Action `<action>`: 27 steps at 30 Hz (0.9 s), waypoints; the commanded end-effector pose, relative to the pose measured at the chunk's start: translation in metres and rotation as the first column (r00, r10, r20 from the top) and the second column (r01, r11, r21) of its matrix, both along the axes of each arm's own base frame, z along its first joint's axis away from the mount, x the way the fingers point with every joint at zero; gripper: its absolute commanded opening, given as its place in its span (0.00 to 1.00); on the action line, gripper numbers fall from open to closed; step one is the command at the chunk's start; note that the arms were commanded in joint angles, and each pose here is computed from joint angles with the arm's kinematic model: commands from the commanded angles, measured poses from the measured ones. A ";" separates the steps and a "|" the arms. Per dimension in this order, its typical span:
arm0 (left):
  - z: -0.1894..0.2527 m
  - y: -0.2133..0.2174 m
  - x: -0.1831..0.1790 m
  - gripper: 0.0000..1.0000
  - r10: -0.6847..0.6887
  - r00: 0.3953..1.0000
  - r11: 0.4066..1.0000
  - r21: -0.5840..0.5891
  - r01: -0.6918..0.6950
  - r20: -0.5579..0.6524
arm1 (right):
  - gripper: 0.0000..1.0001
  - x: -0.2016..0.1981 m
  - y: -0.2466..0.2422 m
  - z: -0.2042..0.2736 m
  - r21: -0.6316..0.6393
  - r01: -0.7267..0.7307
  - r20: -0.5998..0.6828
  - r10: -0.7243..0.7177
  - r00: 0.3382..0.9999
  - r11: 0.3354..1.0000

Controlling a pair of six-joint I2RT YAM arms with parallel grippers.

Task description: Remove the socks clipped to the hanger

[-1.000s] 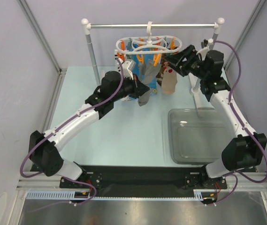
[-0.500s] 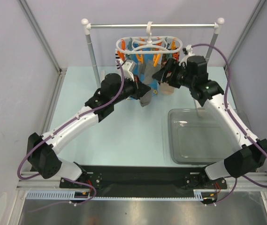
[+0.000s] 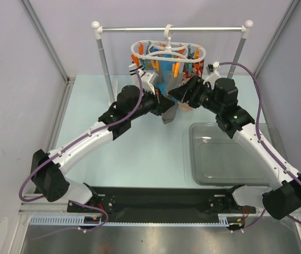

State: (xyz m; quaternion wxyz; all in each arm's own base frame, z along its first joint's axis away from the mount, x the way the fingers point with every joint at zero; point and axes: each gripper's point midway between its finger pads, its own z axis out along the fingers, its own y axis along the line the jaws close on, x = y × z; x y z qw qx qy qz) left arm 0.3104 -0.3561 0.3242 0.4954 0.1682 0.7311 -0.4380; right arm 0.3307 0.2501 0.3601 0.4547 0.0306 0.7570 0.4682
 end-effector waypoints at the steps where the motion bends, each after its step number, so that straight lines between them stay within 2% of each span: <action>1: 0.009 -0.003 -0.001 0.00 -0.001 1.000 0.999 -0.034 0.002 0.020 | 0.70 -0.005 0.005 0.027 0.104 -0.019 0.058 0.014 0.998 0.994; 8: 0.010 -0.006 0.000 0.00 -0.006 1.000 0.999 -0.031 0.007 0.023 | 0.72 0.005 0.021 0.021 0.114 -0.042 0.032 0.038 0.999 0.993; 11: 0.009 -0.007 -0.002 0.01 -0.017 1.000 0.999 -0.035 0.017 0.024 | 0.63 0.010 0.022 0.016 0.104 -0.027 0.019 0.025 1.000 0.994; 12: 0.009 -0.007 -0.002 0.01 -0.020 0.999 0.999 -0.035 0.021 0.026 | 0.49 0.010 0.022 0.015 0.103 -0.025 0.014 0.023 1.000 0.994; 13: 0.009 -0.008 -0.004 0.03 -0.032 0.999 0.999 -0.034 0.033 0.023 | 0.39 0.010 0.021 0.013 0.097 -0.020 0.013 0.019 1.000 0.995; 14: 0.010 -0.007 -0.005 0.12 -0.035 0.999 0.999 -0.033 0.036 0.021 | 0.30 0.011 0.020 0.011 0.091 -0.018 0.013 0.017 1.000 0.996; 15: 0.013 -0.006 -0.006 0.20 -0.036 0.999 0.999 -0.017 0.036 0.014 | 0.15 0.010 0.018 0.009 0.072 -0.014 0.019 0.012 1.000 0.997; 16: 0.017 -0.005 -0.006 0.28 -0.034 0.999 0.999 -0.010 0.034 0.015 | 0.07 0.009 0.017 0.006 0.059 -0.010 0.017 0.009 1.000 0.998; 17: 0.032 0.000 -0.004 0.42 -0.022 1.000 1.000 -0.009 0.022 0.019 | 0.00 0.010 0.014 0.005 0.048 -0.006 0.025 0.005 1.000 0.999; 19: 0.038 0.009 -0.001 0.56 0.004 1.000 1.000 0.012 -0.004 -0.003 | 0.00 0.010 0.012 0.005 0.040 -0.011 0.036 0.009 0.999 0.999; 20: 0.058 0.017 0.007 0.63 0.039 0.999 0.999 -0.012 -0.039 0.020 | 0.00 0.009 0.012 0.006 0.041 -0.025 0.041 0.023 0.999 0.999; 23: 0.096 0.033 0.022 0.64 0.072 0.996 0.995 -0.079 -0.068 0.043 | 0.00 0.011 0.012 0.010 0.035 -0.039 0.065 0.037 0.997 0.999; 25: 0.101 0.031 0.035 0.64 0.071 0.997 0.994 -0.082 -0.067 0.040 | 0.00 0.012 0.009 0.011 0.024 -0.039 0.073 0.037 0.997 0.999; 26: 0.124 0.034 0.041 0.64 0.079 0.994 0.992 -0.103 -0.071 0.080 | 0.00 0.012 0.007 0.013 0.026 -0.043 0.079 0.040 0.996 0.999; 27: 0.128 0.033 0.047 0.64 0.083 0.992 0.993 -0.090 -0.074 0.099 | 0.00 0.014 0.004 0.012 0.024 -0.037 0.083 0.035 0.996 0.999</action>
